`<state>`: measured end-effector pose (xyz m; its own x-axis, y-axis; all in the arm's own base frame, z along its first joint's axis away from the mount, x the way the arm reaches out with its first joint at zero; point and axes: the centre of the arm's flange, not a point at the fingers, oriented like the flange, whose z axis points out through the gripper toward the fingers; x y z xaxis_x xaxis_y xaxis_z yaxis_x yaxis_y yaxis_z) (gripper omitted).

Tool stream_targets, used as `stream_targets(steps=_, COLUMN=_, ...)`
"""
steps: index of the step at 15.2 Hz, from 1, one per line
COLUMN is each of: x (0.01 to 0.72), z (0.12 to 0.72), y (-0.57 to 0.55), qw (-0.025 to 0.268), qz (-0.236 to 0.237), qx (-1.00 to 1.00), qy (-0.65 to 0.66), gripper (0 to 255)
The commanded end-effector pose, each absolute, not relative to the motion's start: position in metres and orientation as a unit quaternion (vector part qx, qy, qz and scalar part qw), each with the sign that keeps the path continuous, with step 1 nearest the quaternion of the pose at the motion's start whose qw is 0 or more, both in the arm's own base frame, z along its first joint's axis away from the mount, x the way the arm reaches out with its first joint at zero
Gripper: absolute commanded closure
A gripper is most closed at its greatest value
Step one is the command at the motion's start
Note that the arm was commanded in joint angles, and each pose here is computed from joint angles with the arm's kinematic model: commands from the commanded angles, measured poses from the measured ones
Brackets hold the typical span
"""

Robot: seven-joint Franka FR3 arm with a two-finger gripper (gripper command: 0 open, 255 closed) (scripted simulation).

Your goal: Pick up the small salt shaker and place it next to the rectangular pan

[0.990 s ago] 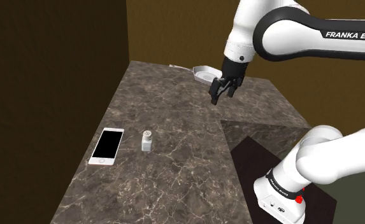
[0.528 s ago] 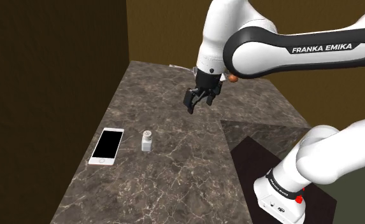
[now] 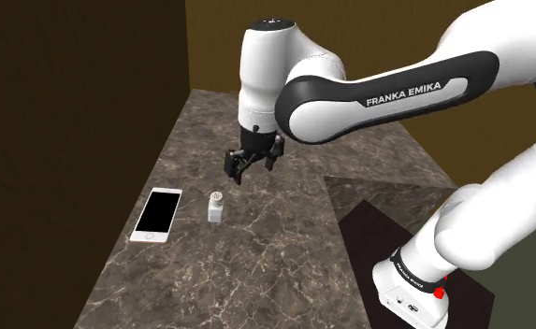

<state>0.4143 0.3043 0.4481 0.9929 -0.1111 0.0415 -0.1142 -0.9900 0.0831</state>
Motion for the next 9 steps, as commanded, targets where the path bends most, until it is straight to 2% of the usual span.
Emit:
stream_targets(steps=1, x=0.423, z=0.437, y=0.326, qw=0.045, qz=0.022, qx=0.997, qy=-0.06, gripper=0)
stream_targets(steps=9, x=0.453, z=0.393, y=0.388, qw=0.054, qz=0.031, qx=0.996, qy=-0.067, gripper=0)
